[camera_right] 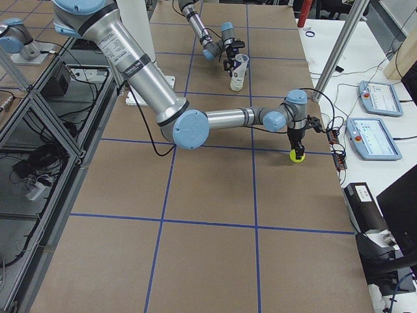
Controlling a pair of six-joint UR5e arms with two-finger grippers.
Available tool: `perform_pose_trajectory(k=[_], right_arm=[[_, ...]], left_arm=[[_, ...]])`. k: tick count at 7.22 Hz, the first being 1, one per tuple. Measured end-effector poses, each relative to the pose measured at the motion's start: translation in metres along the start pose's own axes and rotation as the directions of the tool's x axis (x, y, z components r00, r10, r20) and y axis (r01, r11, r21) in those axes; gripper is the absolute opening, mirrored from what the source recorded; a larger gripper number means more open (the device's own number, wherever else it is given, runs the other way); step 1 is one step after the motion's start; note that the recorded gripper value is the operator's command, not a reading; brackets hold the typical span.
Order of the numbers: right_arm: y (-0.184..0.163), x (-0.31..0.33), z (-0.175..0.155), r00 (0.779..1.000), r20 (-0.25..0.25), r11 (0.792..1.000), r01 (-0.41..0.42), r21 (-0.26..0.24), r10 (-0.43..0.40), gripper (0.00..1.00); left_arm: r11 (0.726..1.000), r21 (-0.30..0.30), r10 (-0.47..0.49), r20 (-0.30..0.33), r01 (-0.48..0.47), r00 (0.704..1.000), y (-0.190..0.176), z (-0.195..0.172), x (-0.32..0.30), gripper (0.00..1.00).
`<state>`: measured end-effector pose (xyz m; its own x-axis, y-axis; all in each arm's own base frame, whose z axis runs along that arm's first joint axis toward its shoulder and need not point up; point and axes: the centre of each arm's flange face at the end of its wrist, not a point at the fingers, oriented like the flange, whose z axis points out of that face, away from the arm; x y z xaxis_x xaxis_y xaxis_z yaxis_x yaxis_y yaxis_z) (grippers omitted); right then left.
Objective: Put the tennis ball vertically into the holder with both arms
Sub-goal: 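Lift the second ball and carry it over the can with the right gripper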
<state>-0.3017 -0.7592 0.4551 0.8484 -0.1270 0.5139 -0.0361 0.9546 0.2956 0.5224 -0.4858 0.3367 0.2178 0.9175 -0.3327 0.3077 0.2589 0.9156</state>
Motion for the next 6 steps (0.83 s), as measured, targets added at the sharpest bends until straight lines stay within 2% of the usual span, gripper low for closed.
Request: perform_pose_trajectory(k=[1, 3, 6], right_arm=[[-0.018, -0.003, -0.029, 0.999, 0.033, 0.999, -0.003, 0.036, 0.002, 0.0], [-0.038, -0.025, -0.099, 0.989, 0.146, 0.996, -0.002, 0.093, -0.012, 0.0], [-0.023, -0.104, -0.205, 0.944, 0.33, 0.994, -0.036, 0.105, 0.0, 0.0]], left_arm=[[1.0, 0.002, 0.001, 0.002, -0.001, 1.0, -0.001, -0.001, -0.001, 0.99], [1.0, 0.004, 0.001, 0.003, -0.001, 1.0, -0.003, -0.002, -0.003, 0.99], [1.0, 0.002, -0.001, 0.001, 0.001, 1.0, -0.004, 0.001, 0.0, 0.99]])
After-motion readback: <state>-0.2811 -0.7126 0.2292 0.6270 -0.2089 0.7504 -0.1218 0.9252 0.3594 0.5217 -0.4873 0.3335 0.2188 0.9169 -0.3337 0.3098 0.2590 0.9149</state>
